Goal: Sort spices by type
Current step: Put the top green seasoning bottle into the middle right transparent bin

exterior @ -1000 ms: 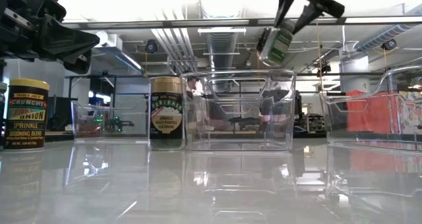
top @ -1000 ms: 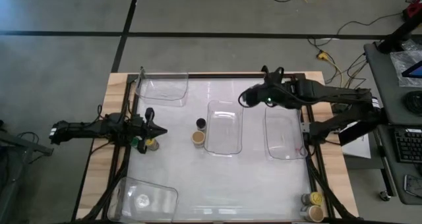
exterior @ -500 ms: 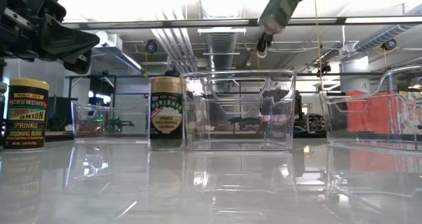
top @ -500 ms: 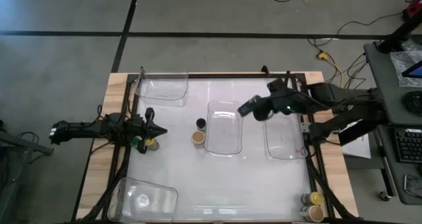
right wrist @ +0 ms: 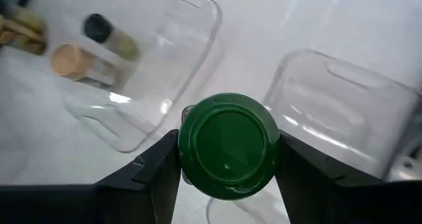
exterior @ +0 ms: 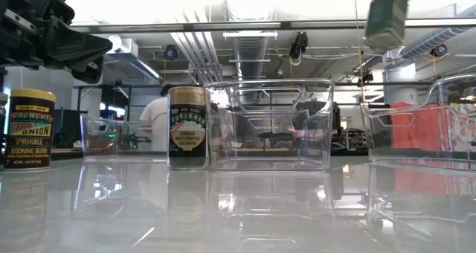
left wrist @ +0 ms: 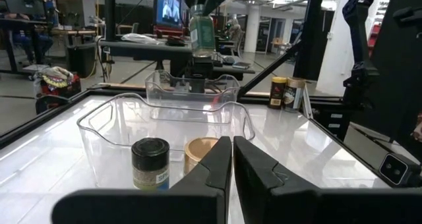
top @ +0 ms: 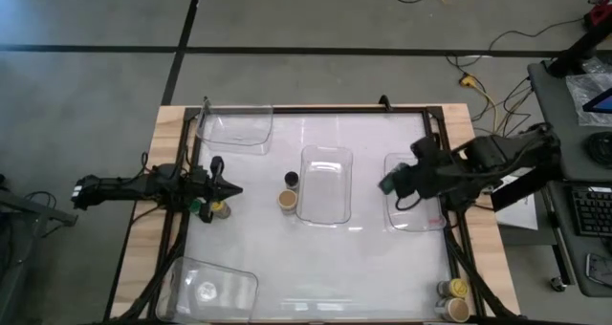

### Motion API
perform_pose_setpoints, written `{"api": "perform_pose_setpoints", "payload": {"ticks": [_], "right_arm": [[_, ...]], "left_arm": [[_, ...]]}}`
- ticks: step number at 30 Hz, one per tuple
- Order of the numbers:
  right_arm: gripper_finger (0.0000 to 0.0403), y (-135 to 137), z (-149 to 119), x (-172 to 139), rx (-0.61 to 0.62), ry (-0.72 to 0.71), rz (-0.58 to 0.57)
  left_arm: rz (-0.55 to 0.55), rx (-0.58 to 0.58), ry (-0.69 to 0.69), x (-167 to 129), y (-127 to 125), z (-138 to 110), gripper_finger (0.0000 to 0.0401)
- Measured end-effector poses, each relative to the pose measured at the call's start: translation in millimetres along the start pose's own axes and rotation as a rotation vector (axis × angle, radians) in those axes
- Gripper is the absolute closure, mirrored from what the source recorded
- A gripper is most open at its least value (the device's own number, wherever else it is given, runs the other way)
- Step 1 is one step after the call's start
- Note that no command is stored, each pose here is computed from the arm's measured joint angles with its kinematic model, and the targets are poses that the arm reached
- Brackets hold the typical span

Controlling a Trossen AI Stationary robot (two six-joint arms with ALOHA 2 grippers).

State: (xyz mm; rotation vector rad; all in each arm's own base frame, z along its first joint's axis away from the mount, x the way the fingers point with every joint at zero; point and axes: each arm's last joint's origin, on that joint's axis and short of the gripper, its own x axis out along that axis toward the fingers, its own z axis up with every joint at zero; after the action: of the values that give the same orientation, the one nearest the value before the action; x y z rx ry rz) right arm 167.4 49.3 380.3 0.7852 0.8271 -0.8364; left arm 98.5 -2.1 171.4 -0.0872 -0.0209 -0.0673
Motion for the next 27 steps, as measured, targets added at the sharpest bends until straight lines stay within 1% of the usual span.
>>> {"api": "perform_pose_setpoints", "payload": {"ticks": [7, 16, 20, 23, 27], "right_arm": [[0.0203, 0, -17, 5, 0.076, 0.033, -0.068], [0.0200, 3, -36, 33, 0.181, 0.090, -0.198], [0.0202, -2, -37, 41, 0.245, 0.066, -0.238], [0.0201, -7, -36, 52, 0.267, 0.005, -0.277], [0.0200, -16, -36, 73, 0.282, -0.012, -0.381]], "left_arm": [[0.000, 0.000, 0.000, 0, 0, 0, 0.0399], [0.000, 0.000, 0.000, 0, 0, 0, 0.0399], [0.000, 0.000, 0.000, 0, 0, 0, 0.0399], [0.000, 0.000, 0.000, 0, 0, 0, 0.0399], [0.000, 0.000, 0.000, 0, 0, 0, 0.0399]]}}
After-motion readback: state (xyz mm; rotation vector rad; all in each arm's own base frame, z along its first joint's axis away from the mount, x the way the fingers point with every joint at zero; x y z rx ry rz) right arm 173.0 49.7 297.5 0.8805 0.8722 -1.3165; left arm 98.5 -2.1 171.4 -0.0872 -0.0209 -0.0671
